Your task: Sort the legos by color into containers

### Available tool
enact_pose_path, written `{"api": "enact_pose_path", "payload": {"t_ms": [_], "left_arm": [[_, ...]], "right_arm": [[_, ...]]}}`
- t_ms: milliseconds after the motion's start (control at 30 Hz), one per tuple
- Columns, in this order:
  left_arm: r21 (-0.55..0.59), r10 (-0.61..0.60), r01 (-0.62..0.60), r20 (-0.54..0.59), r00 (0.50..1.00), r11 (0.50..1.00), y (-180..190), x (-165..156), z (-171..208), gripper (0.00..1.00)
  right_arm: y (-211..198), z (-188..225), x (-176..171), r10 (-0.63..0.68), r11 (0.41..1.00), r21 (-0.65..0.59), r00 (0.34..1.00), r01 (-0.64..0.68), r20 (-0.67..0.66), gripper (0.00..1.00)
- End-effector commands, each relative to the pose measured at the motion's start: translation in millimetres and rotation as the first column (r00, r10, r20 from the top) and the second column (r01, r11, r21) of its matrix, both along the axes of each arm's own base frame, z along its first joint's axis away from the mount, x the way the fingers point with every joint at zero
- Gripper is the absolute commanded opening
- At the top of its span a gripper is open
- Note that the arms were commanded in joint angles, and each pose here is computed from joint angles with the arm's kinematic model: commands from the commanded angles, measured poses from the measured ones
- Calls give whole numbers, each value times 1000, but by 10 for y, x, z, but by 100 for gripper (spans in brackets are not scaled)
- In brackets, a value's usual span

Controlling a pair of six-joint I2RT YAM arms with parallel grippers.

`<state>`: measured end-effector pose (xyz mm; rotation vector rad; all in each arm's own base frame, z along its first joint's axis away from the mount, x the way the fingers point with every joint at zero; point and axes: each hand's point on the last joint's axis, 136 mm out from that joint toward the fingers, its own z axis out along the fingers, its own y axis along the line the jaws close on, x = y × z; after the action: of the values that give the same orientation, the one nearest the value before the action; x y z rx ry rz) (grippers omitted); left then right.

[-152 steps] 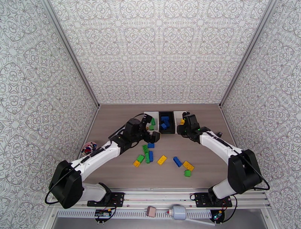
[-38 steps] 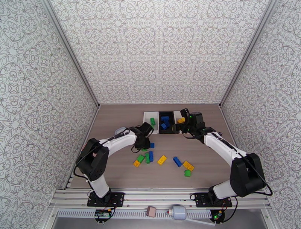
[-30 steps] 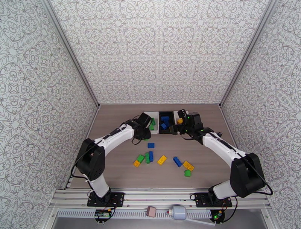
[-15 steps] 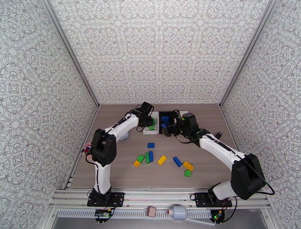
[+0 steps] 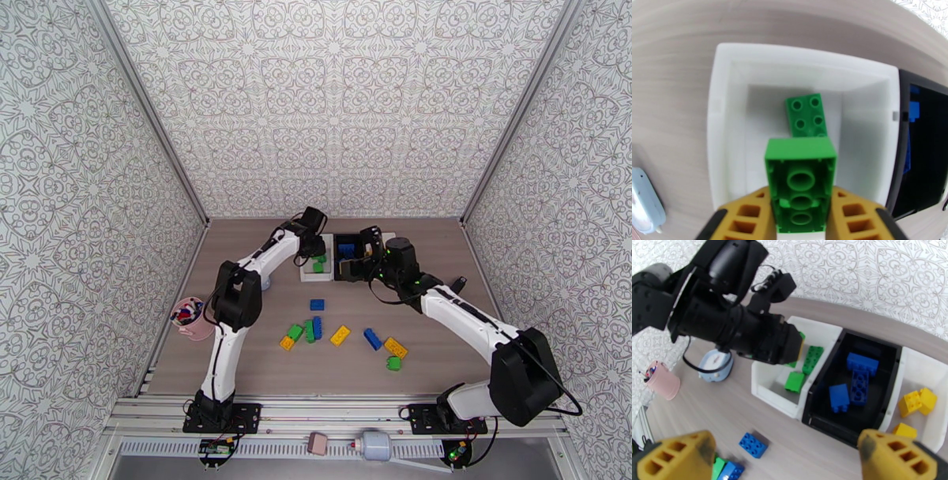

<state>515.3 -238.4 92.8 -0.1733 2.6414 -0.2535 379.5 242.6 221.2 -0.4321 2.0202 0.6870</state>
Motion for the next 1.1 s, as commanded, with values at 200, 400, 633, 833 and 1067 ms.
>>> {"api": "enact_pose_path", "payload": {"t_ms": [200,400,633,833,1067], "left_arm": [[-2,-12,12,49,999,1000,32,49,344,44],[-2,-23,23,100,995,1000,81,-117,657,56],[-28,-63,69,185,981,997,160,-369,1042,61],[-68,-187,215,289,939,974,139,-684,1243,65],[-32,-343,397,441,830,917,176,-1100,1375,77]], "right_arm": [[-52,26,-4,-27,999,-21,1000,27,15,100],[-56,-6,-2,-26,999,-40,1000,27,2,100],[-100,-119,-6,-51,995,-84,998,48,-35,100],[-81,-285,-85,-58,981,-188,994,41,-89,100],[-77,-623,-330,-69,919,-395,984,-2,-165,100]]}}
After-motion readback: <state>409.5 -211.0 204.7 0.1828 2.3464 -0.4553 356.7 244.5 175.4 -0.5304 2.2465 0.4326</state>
